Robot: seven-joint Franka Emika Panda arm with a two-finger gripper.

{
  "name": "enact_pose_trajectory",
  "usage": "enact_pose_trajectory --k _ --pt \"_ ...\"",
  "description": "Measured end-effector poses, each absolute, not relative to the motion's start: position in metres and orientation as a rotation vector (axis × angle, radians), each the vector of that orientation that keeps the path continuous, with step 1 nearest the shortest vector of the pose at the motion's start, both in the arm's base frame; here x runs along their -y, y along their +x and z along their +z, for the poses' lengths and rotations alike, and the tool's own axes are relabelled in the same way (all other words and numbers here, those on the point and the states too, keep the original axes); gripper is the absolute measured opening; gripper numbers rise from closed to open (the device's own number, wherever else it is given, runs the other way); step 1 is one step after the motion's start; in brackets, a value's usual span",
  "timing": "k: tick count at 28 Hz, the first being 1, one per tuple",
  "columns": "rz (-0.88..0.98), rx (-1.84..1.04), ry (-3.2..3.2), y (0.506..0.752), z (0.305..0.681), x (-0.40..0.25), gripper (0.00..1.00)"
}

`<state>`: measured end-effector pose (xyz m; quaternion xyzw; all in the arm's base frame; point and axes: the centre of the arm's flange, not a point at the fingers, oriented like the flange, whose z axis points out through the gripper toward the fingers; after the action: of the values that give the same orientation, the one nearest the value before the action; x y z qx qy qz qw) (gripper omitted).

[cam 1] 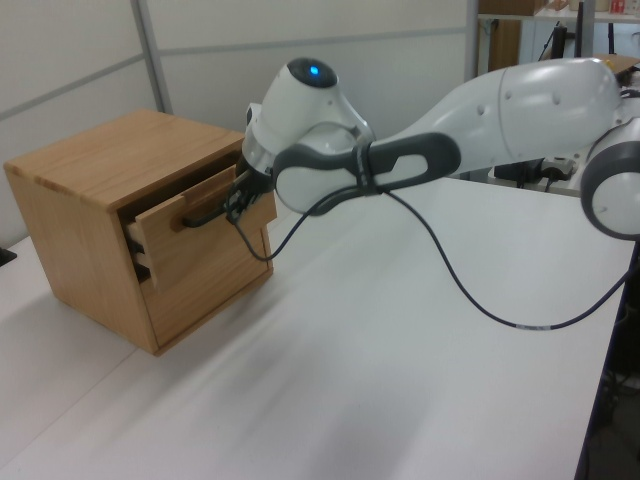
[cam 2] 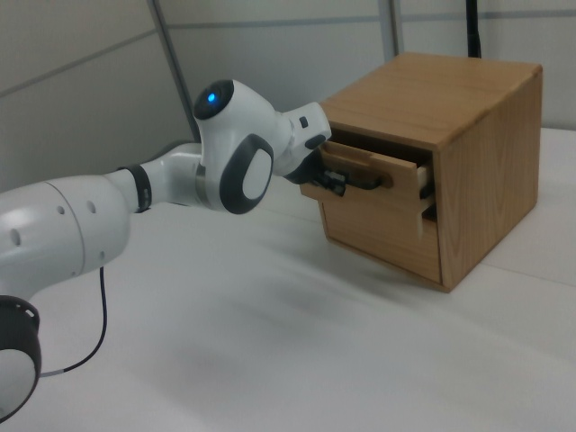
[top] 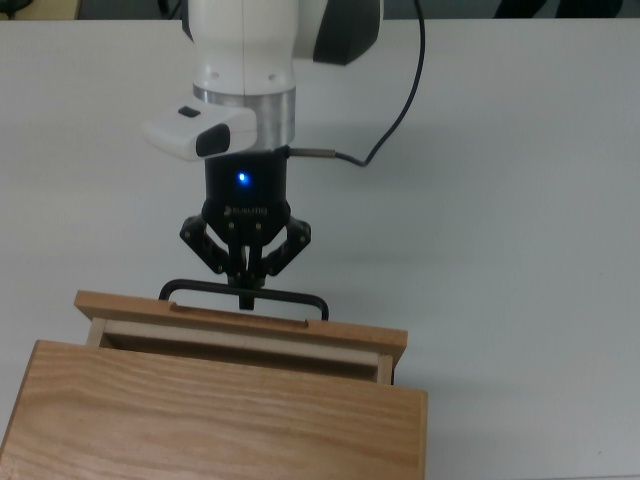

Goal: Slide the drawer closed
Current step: 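Push the drawer front with the gripper into the wooden cabinet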

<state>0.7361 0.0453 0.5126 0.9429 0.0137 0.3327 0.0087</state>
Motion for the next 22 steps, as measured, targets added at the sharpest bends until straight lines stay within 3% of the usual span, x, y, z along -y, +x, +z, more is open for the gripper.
enact_pose_trajectory --k 22 --pt "1.531 -0.124 2.710 0.762 0.466 -0.037 0.01"
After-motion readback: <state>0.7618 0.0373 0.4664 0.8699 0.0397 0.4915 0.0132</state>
